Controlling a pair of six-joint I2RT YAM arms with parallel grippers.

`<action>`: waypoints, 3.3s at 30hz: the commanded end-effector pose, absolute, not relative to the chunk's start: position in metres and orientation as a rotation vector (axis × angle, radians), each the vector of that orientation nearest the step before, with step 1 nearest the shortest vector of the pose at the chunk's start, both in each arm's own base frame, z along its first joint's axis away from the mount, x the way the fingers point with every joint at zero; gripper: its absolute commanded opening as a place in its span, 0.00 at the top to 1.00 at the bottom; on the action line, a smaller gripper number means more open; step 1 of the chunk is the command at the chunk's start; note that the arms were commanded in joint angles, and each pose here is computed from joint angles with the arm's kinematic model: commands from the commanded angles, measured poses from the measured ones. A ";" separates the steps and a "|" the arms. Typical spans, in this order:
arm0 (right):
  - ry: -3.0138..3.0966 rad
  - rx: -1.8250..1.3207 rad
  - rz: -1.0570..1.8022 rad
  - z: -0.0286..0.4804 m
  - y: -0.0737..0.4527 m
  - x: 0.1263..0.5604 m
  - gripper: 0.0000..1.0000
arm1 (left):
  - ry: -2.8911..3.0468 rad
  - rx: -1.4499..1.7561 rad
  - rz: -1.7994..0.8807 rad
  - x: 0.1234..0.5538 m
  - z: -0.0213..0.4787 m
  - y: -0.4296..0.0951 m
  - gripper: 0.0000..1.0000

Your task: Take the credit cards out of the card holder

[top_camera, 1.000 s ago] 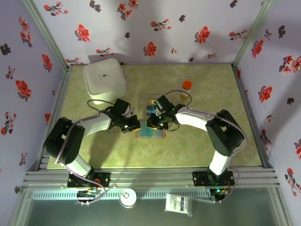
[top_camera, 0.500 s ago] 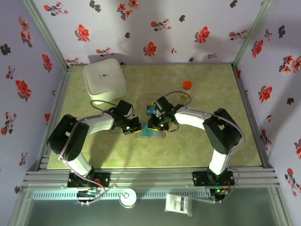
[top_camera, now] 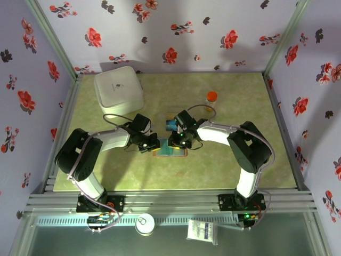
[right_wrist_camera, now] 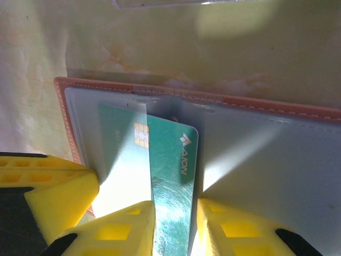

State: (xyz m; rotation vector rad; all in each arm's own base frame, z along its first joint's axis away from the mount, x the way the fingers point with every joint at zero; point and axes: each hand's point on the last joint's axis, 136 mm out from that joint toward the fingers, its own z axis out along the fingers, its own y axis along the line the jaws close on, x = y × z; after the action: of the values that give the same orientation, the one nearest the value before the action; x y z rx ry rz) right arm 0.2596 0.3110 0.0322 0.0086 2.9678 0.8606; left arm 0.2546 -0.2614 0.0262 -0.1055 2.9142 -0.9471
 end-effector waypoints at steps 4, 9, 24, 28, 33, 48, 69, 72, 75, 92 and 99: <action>2.936 0.015 0.942 0.032 0.317 0.263 0.76 | 2.952 -0.109 -0.920 0.250 0.017 -0.260 1.00; 2.865 0.027 1.067 0.049 0.325 0.265 0.79 | 2.957 -0.107 -0.916 0.249 0.016 -0.259 1.00; 2.843 0.073 1.101 0.044 0.316 0.264 0.90 | 2.956 -0.112 -0.916 0.248 0.019 -0.258 1.00; 2.845 0.081 1.040 0.045 0.300 0.262 0.92 | 2.955 -0.112 -0.912 0.248 0.019 -0.258 1.00; 2.852 0.081 0.977 0.051 0.279 0.257 0.93 | 2.954 -0.115 -0.909 0.246 0.019 -0.256 1.00; 2.799 -0.069 0.855 0.099 0.262 0.261 0.95 | 2.902 -0.108 -0.955 0.253 0.036 -0.262 1.00; 2.616 -0.635 0.490 0.147 0.249 0.295 1.00 | 2.772 -0.048 -0.972 0.268 0.090 -0.263 0.98; 2.570 -0.748 0.454 0.154 0.249 0.298 1.00 | 2.758 -0.057 -0.971 0.269 0.094 -0.260 0.98; 2.499 -0.881 0.438 0.157 0.252 0.298 1.00 | 2.747 -0.058 -0.976 0.270 0.097 -0.259 0.98; 2.215 -1.582 0.093 0.156 0.242 0.329 1.00 | 2.767 -0.080 -1.007 0.277 0.075 -0.265 0.97; 2.188 -1.724 0.124 0.149 0.258 0.354 1.00 | 2.799 -0.084 -0.971 0.274 0.068 -0.260 0.97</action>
State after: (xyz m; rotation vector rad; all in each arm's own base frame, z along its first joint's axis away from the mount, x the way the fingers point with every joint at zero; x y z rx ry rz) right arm 0.3547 0.2598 0.1539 -1.5973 2.2069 0.1174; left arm 0.2717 -0.2624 0.0654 -0.0960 2.8021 -0.9726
